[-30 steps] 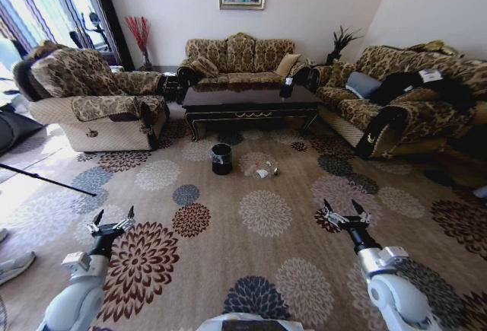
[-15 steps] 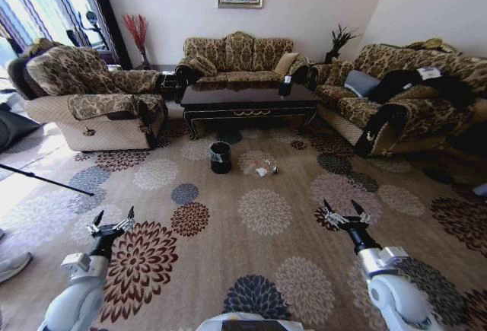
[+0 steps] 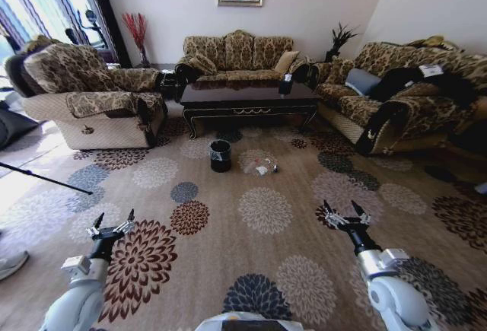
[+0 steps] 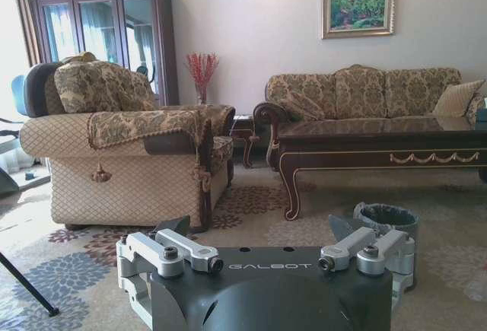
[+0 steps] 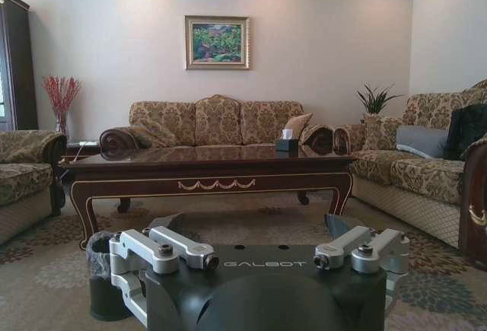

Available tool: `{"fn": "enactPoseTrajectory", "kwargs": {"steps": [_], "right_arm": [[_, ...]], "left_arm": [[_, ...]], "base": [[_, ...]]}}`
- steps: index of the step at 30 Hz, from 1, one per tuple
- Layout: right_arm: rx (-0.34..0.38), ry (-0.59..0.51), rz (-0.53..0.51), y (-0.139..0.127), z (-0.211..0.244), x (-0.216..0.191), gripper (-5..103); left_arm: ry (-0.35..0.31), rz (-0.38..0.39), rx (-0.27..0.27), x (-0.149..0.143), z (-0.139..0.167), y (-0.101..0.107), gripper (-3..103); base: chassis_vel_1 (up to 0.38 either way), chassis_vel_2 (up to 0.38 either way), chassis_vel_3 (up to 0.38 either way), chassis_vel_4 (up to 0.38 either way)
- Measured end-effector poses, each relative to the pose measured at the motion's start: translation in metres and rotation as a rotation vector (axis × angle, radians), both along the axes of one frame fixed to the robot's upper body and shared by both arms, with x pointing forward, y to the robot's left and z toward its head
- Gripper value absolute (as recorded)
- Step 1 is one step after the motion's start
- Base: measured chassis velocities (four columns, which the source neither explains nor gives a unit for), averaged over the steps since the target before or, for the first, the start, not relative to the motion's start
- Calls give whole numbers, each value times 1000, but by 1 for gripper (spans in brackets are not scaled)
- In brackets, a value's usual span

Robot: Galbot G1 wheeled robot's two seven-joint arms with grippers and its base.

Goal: Move to the front of the table and pick up the trash from the floor, then place it into the trash bin.

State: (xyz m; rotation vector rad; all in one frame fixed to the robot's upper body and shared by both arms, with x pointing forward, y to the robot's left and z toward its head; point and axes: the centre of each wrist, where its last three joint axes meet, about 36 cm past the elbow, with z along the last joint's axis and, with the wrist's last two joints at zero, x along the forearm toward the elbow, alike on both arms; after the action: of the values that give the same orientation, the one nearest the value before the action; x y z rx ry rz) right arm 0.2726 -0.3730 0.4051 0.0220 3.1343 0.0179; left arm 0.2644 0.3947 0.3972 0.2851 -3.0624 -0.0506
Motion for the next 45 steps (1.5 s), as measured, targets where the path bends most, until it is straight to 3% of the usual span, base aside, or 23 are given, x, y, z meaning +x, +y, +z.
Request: {"fn": "enactPoseTrajectory", "kwargs": {"steps": [17, 45], "right_arm": [[-16, -14, 13, 5, -2, -2, 100], [28, 17, -5, 18, -20, -22, 100]], "left_arm": [[11, -1, 9, -4, -3, -3, 100], [32, 12, 9, -26, -6, -9, 100]], "base": [[0, 0, 0, 0], [0, 0, 0, 0]]}}
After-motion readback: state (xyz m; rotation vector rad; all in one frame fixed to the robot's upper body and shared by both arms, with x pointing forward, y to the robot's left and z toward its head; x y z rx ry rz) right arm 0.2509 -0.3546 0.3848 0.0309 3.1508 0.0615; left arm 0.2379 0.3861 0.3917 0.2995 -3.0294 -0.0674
